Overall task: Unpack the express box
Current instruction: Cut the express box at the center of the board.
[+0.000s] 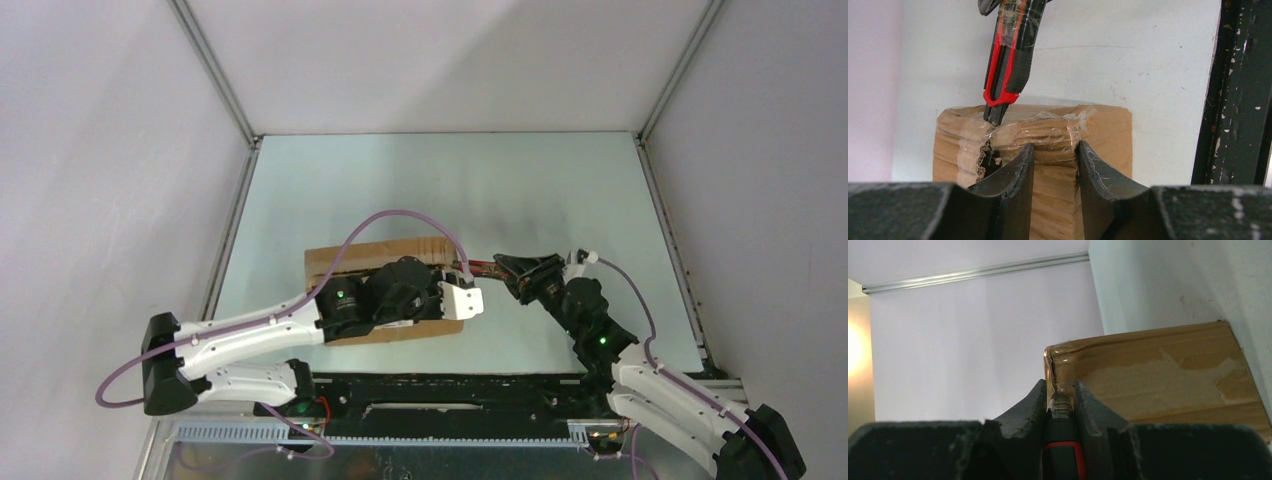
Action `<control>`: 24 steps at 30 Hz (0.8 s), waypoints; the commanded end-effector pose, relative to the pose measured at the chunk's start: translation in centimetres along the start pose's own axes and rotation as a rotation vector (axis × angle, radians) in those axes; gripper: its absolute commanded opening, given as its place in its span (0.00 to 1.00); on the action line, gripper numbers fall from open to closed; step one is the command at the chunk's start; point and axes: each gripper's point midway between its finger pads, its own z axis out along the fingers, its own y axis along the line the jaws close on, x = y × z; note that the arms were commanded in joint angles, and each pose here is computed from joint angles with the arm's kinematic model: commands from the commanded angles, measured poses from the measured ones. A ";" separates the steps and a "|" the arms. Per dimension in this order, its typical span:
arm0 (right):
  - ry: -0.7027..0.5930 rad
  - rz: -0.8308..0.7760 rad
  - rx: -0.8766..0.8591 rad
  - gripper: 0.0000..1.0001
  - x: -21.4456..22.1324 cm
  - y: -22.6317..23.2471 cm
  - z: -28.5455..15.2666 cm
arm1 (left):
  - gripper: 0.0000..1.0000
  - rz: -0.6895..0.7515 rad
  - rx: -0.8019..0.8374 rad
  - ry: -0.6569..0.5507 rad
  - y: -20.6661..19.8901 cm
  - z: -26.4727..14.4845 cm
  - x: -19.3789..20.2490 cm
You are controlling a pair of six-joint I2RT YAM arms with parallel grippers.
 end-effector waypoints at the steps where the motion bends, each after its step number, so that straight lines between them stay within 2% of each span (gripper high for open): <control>1: 0.221 -0.044 -0.059 0.00 4.9 2.6 -0.7 | 0.00 0.049 0.162 -0.098 -3.7 1.8 -1.8; 9: 0.261 -0.040 -0.054 0.00 5.9 2.8 -0.5 | 0.00 0.027 0.149 -0.074 -4.0 2.2 -0.8; 16: 0.217 -0.040 -0.069 0.00 2.2 3.7 -2.2 | 0.00 -0.143 0.111 0.003 -3.9 1.8 3.5; 24: 0.211 -0.033 -0.028 0.00 -0.1 2.6 -2.8 | 0.00 -0.227 0.092 0.066 -4.7 1.1 6.3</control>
